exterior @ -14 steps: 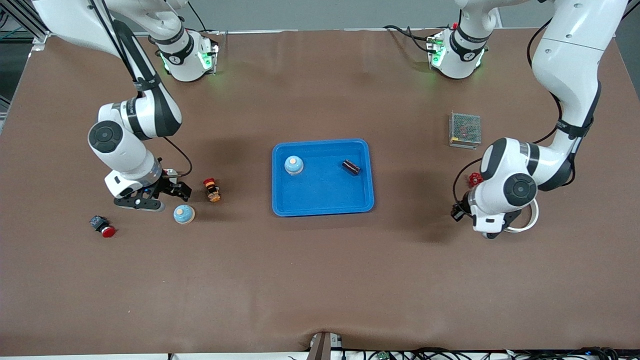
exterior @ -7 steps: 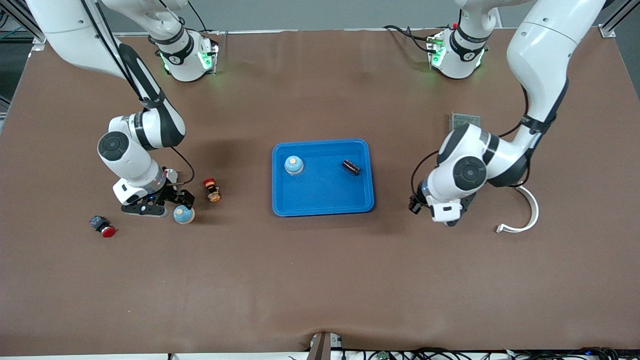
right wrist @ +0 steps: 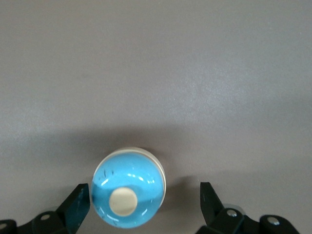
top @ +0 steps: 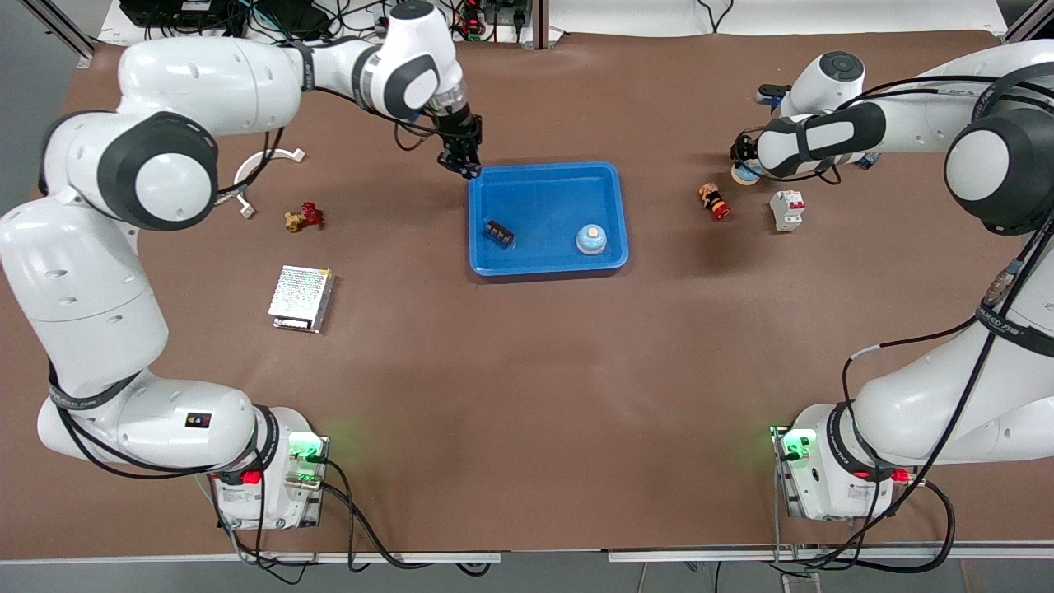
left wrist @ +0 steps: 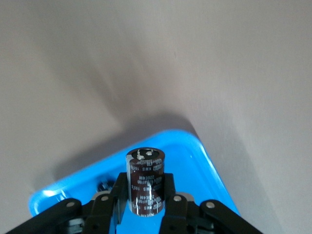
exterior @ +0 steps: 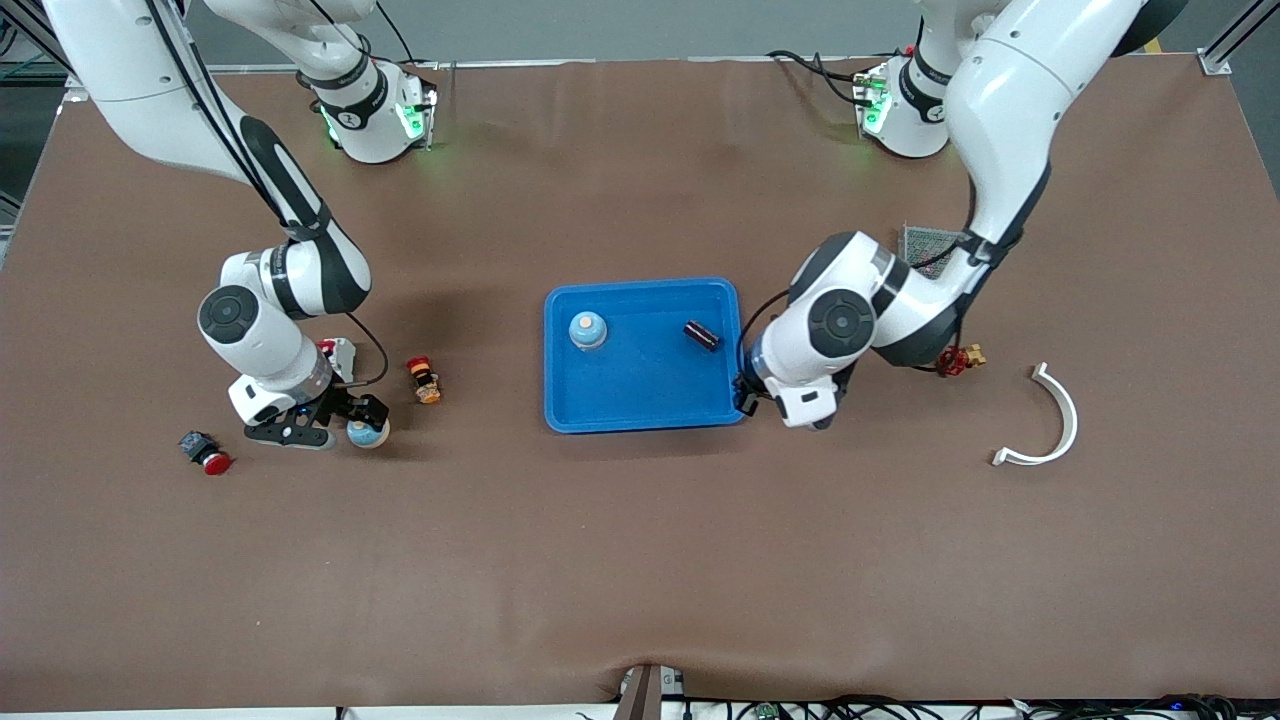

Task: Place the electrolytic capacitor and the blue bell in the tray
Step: 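Grasp the second bell and capacitor with the right and left grippers, then release the capacitor into the tray with the left gripper, then raise it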

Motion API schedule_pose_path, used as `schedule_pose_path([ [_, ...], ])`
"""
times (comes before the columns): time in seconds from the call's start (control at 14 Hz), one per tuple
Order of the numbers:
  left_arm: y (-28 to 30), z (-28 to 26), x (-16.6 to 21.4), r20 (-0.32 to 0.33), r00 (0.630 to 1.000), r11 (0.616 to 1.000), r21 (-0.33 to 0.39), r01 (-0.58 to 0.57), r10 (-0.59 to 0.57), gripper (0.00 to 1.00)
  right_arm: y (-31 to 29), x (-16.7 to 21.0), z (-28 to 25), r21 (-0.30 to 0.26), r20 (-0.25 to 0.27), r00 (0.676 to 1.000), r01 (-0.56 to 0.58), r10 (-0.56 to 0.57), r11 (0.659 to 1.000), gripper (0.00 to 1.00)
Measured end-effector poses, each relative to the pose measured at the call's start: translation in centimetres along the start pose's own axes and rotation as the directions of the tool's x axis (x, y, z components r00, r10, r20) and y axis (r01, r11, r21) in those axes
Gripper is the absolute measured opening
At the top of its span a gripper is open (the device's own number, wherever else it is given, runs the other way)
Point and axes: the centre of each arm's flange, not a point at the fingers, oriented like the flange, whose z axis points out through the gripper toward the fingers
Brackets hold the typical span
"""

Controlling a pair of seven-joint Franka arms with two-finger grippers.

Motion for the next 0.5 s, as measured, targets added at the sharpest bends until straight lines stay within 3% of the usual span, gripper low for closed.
schedule_pose_path([
  [0.5, 0.4, 4.5, -3.7, 0.031, 0.996, 0.996, -0.032, 0.086, -0.085, 0.33, -0.8, 0.7, 1.4, 0.008, 0.005, 1.0, -0.017, 0.017, 1.0, 1.0],
])
